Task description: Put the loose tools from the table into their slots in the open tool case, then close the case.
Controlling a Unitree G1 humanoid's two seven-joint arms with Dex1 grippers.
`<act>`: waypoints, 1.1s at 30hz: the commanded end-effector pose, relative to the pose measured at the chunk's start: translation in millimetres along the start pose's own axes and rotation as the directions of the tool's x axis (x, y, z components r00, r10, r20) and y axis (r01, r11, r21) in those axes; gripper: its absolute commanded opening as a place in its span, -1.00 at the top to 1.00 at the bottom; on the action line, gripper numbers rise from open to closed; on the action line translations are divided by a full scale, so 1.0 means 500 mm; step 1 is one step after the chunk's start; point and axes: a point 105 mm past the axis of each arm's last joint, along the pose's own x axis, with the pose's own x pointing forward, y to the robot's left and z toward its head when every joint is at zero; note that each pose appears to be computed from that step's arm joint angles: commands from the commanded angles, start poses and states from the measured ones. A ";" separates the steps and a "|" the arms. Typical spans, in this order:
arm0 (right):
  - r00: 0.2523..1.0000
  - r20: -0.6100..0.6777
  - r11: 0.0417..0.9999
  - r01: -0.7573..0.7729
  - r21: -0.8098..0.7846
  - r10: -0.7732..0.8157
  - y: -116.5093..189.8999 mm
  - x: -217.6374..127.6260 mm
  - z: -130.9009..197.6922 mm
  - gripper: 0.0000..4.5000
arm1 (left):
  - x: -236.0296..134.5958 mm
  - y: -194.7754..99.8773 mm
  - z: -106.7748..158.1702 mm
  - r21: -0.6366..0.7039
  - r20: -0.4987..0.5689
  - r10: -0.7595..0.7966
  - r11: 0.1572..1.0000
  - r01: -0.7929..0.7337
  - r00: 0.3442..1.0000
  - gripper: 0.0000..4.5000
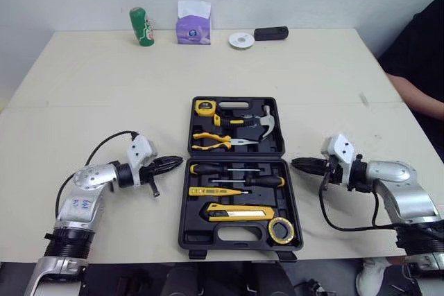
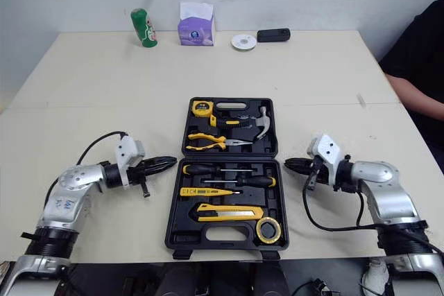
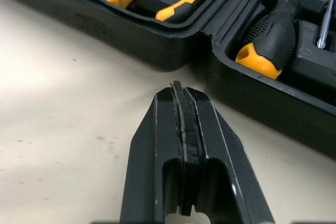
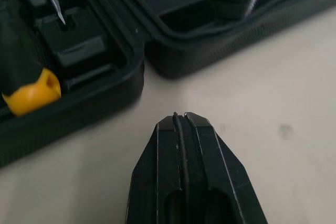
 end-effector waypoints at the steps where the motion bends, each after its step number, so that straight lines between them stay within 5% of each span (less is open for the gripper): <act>1: 0.999 0.017 0.999 -0.029 -0.045 0.029 0.006 0.013 0.020 1.00 | 0.022 -0.002 0.044 0.049 0.064 0.026 0.998 -0.029 0.998 0.99; 16: 0.994 0.039 0.987 -0.099 -0.126 0.104 0.029 0.067 0.046 1.00 | 0.052 -0.068 0.032 0.031 0.059 -0.094 0.995 0.092 0.994 0.99; 27: 0.976 0.013 0.970 -0.216 -0.115 0.219 0.092 0.083 0.052 1.00 | 0.030 -0.081 0.004 -0.013 0.015 -0.024 1.000 0.024 1.000 0.99; 33: 0.986 -0.015 0.982 -0.170 -0.089 0.169 0.079 0.074 0.037 1.00 | 0.029 -0.077 -0.005 -0.017 -0.009 -0.008 1.000 0.008 1.000 0.99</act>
